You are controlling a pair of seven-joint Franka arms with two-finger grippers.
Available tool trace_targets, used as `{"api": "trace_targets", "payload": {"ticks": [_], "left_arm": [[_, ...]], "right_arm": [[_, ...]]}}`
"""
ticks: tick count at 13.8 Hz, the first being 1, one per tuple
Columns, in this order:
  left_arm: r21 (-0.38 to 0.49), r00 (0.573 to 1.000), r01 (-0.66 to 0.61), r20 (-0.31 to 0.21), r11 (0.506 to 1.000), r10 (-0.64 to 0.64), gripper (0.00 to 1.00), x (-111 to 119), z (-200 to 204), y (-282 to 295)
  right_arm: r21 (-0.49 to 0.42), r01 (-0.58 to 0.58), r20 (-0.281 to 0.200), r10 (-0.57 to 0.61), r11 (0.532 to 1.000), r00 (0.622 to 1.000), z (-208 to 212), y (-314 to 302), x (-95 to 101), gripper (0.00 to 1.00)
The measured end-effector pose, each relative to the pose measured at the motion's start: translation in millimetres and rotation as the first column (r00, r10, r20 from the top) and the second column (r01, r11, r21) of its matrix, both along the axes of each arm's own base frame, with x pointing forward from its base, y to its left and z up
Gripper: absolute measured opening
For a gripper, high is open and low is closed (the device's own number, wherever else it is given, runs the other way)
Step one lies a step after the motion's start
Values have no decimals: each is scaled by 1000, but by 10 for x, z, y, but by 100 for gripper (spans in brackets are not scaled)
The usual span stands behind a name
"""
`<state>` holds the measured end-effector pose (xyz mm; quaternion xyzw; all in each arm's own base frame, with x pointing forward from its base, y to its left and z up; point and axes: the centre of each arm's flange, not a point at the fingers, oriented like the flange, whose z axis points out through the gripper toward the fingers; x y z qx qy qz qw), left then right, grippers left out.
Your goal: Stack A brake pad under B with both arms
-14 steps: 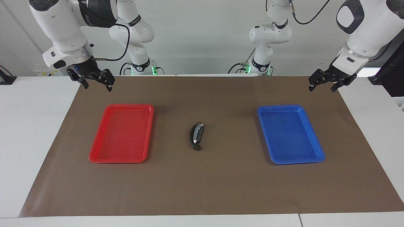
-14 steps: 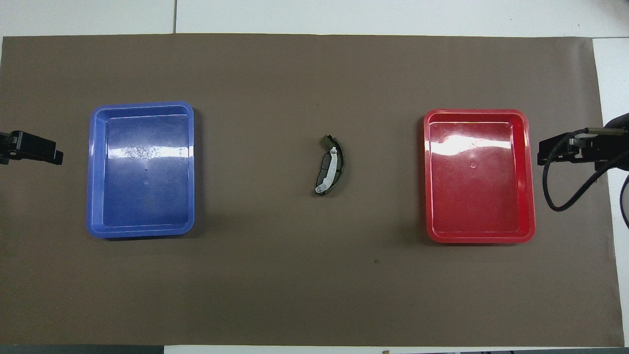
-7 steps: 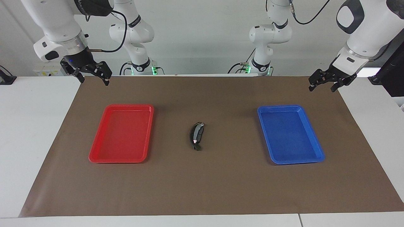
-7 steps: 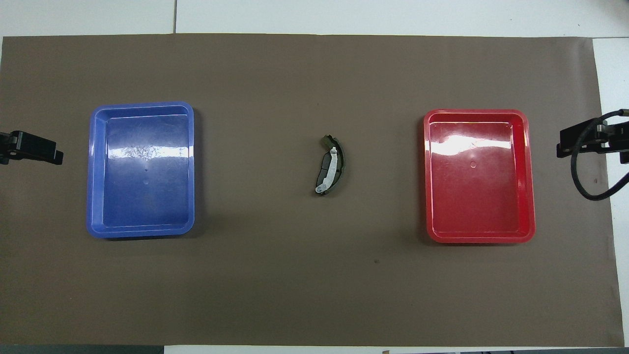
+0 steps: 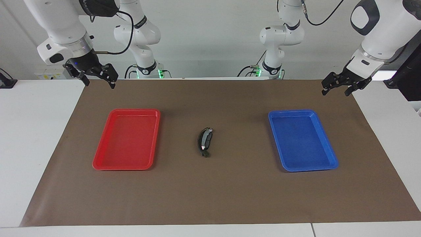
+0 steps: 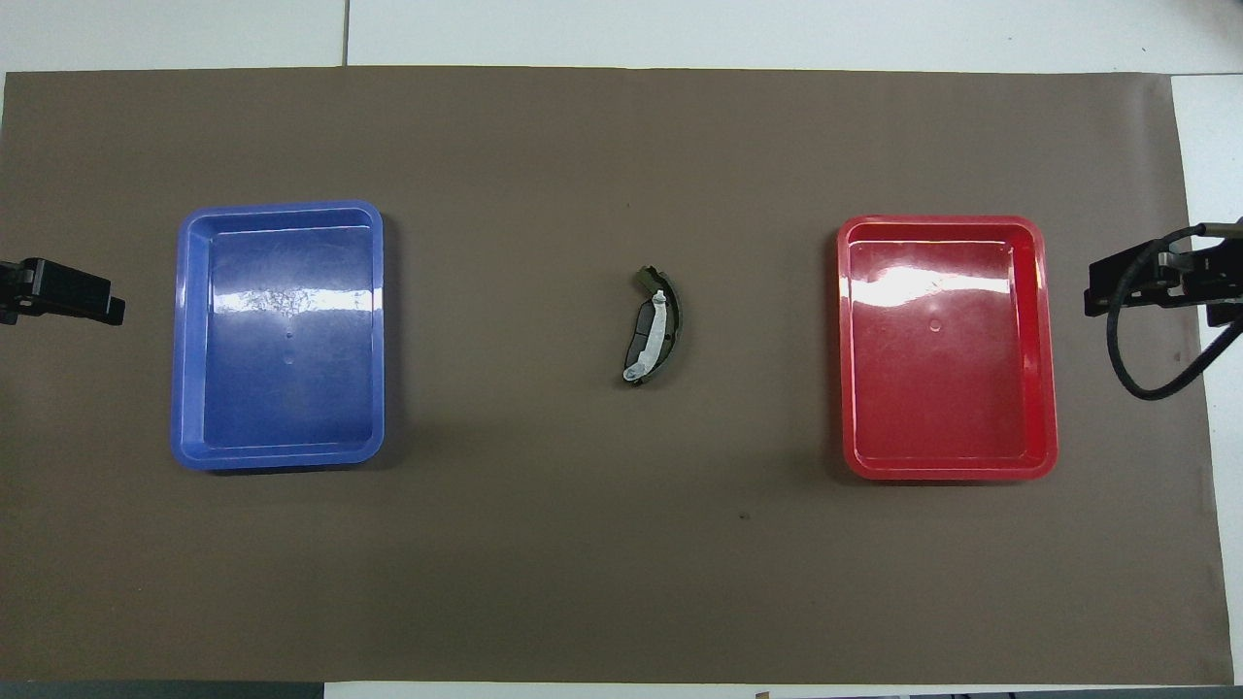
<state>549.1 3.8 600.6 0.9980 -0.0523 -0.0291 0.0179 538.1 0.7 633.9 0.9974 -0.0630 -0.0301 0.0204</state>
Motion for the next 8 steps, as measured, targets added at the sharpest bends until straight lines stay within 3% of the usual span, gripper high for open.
{"api": "trace_targets", "payload": {"ticks": [8], "left_arm": [[0,1000,0,0,1000,0,100,0,0,0]], "right_arm": [[0,-2,-1,2,1000,1000,-19,8,-5,100]]}}
